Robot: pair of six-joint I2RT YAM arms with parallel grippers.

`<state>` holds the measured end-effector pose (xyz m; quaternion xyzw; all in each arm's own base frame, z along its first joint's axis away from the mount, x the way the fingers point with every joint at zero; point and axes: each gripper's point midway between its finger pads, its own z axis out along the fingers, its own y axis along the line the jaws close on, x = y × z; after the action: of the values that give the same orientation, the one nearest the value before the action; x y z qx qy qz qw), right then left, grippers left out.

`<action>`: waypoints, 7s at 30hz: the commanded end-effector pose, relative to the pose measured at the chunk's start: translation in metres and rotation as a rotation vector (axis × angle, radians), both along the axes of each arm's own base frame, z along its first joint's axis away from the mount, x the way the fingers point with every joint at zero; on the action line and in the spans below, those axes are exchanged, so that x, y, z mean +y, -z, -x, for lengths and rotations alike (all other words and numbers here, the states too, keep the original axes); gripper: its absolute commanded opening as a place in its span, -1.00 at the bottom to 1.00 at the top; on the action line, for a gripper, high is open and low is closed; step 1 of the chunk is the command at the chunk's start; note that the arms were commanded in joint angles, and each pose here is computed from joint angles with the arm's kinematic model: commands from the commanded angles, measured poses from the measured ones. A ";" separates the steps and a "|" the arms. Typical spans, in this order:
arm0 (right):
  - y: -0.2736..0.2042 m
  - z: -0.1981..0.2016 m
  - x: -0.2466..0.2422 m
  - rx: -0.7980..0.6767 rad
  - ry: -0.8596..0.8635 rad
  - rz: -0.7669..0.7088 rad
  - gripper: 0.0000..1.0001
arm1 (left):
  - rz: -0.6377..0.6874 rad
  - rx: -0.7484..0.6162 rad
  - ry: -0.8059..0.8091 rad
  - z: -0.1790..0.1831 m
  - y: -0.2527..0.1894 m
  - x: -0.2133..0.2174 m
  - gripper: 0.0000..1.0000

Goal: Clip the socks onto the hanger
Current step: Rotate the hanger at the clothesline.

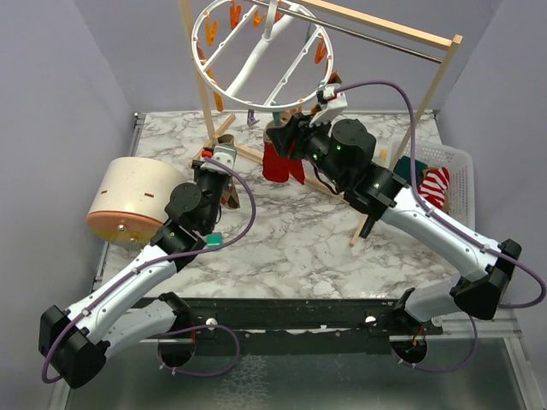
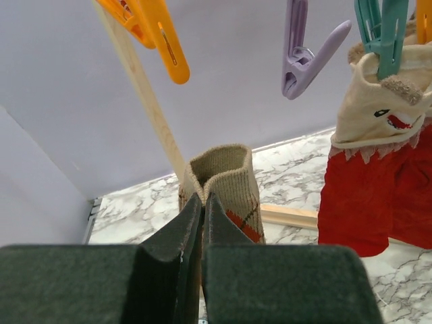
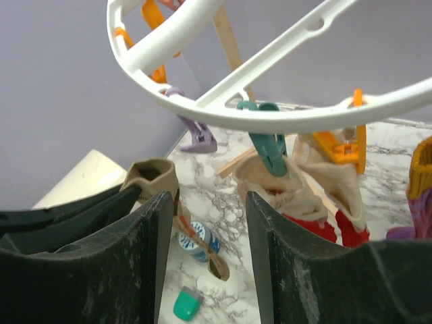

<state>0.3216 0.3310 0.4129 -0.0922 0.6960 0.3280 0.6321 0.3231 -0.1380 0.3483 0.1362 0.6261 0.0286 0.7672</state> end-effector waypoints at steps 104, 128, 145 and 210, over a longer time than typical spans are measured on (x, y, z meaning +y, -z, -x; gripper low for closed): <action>-0.024 -0.023 0.001 0.487 -0.260 -0.777 0.16 | -0.082 -0.198 0.265 -0.027 -0.110 -0.057 -1.00; -0.024 -0.050 0.028 0.522 -0.236 -0.979 0.06 | -0.082 -0.162 0.165 0.030 -0.089 0.004 -1.00; -0.010 -0.074 -0.015 0.442 -0.016 -1.017 -0.50 | -0.096 -0.110 0.151 0.027 -0.057 0.006 -1.00; -0.015 -0.008 -0.073 0.383 -0.028 -0.707 0.18 | -0.040 -0.149 0.360 -0.061 -0.088 -0.094 -1.00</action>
<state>0.3509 0.2594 0.4242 0.2118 0.6370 0.5576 0.4884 0.3984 -0.2269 0.4198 0.2540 0.5597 -0.0554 0.7868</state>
